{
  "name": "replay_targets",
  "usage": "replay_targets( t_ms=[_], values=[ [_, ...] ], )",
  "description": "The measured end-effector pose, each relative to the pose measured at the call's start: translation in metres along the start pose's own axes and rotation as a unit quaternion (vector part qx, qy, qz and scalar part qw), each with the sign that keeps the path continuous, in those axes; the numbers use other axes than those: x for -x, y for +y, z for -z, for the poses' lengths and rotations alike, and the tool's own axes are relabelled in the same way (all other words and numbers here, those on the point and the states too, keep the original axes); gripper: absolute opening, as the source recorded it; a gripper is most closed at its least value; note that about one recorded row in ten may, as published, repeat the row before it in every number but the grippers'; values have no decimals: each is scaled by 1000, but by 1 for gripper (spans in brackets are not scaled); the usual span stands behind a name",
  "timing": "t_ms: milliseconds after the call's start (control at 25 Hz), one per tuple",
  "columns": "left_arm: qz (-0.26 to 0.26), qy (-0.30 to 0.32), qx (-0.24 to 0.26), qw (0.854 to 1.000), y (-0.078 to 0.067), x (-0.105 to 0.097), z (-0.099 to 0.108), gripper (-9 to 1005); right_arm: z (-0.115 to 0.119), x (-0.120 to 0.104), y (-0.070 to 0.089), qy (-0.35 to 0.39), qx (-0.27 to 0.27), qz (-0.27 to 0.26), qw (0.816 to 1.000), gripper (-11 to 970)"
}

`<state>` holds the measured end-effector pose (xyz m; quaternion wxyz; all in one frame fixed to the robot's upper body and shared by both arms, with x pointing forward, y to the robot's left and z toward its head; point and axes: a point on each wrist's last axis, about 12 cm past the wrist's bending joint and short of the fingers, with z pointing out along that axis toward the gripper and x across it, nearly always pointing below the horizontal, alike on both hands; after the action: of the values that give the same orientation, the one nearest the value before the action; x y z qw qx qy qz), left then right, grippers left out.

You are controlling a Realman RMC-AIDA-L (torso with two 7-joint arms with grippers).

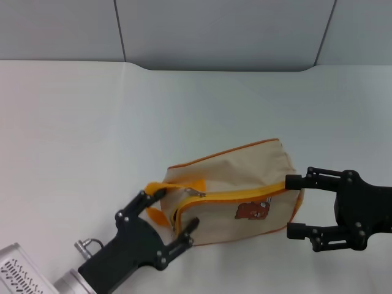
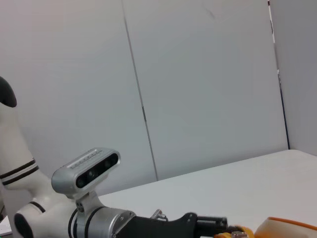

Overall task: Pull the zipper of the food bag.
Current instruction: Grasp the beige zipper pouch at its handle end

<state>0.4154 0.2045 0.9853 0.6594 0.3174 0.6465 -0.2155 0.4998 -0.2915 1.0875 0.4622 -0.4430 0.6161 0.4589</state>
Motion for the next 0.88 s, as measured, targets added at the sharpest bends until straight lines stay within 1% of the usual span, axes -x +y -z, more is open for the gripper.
replay_targets(
  t_ms=[160, 480, 720, 880],
  values=[
    [8, 5, 8, 1000, 0, 0, -5, 773, 1, -1, 1, -1, -2, -2, 1000, 846],
    [8, 5, -4, 1000, -1, 1, -9, 763, 1, -2, 2, -1, -4, -4, 1000, 846],
    [-1, 3, -20, 1000, -2, 2, -11, 584, 1, -1, 1, -2, -4, -2, 1000, 846],
    [-1, 1, -20, 1000, -2, 2, -11, 396, 0, -1, 0, -1, -6, -1, 1000, 845]
  ],
)
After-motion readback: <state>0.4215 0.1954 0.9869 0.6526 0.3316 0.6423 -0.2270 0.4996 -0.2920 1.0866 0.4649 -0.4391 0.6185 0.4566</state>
